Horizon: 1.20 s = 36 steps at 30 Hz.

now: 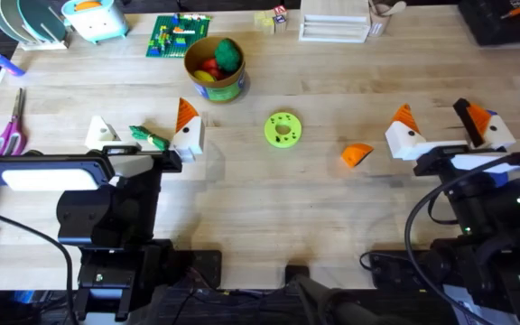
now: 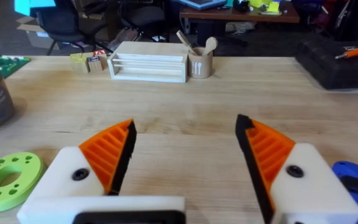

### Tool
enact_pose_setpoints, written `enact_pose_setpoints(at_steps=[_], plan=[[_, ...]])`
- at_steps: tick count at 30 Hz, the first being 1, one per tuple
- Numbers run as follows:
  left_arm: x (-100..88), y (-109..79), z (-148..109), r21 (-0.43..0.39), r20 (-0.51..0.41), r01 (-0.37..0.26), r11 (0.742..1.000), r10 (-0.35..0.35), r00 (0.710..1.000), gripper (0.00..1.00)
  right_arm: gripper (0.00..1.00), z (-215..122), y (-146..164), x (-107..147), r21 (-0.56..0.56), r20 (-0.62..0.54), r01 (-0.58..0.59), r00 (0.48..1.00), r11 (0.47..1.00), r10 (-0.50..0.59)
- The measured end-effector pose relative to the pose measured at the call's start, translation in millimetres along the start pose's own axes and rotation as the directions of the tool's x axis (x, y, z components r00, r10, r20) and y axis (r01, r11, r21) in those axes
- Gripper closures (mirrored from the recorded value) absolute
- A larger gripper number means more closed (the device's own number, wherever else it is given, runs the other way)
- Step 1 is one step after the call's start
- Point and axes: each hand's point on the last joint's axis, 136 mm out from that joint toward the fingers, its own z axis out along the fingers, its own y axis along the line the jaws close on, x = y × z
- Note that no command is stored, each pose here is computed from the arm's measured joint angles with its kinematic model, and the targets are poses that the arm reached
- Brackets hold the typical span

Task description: Pick up the gripper from the table and insert it into the empty holder that is missing its gripper. Then pick up a screw, insert it into the mounting hole, and use the screwdriver to tighten it. Finally, clean up the table by picking up the vegetable and placing it into the bucket.

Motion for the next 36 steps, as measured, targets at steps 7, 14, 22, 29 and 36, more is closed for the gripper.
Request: enact_pose_setpoints(at_steps=[7,14,22,29,36], plan=[[0.2,0.0,0,0.000,-0.001,0.022,1.000,-0.022,1.000,0.009,0.012,0,0,0,0.000,-0.001,0.000,1.000,1.000,0.000],[13.3,4.3,-9,-0.050,-0.140,0.169,0.984,-0.175,0.975,0.009,0.012,0,-2,-4,0.012,0.017,0.000,1.000,1.000,-0.001],[-49.0,20.1,-29,-0.188,-0.308,0.173,0.967,-0.226,0.924,0.008,0.011,-9,1,-5,-0.005,-0.149,-0.003,0.989,1.000,0.002],[-45.5,24.2,-24,-0.266,-0.675,0.055,0.963,-0.226,0.702,0.008,0.010,-24,2,-58,-0.012,-0.266,-0.007,0.964,1.000,0.003],[-21.2,24.1,0,-0.272,-0.821,-0.012,0.962,-0.226,0.524,0.009,0.010,-29,2,-101,-0.012,-0.326,-0.009,0.945,1.000,0.004]])
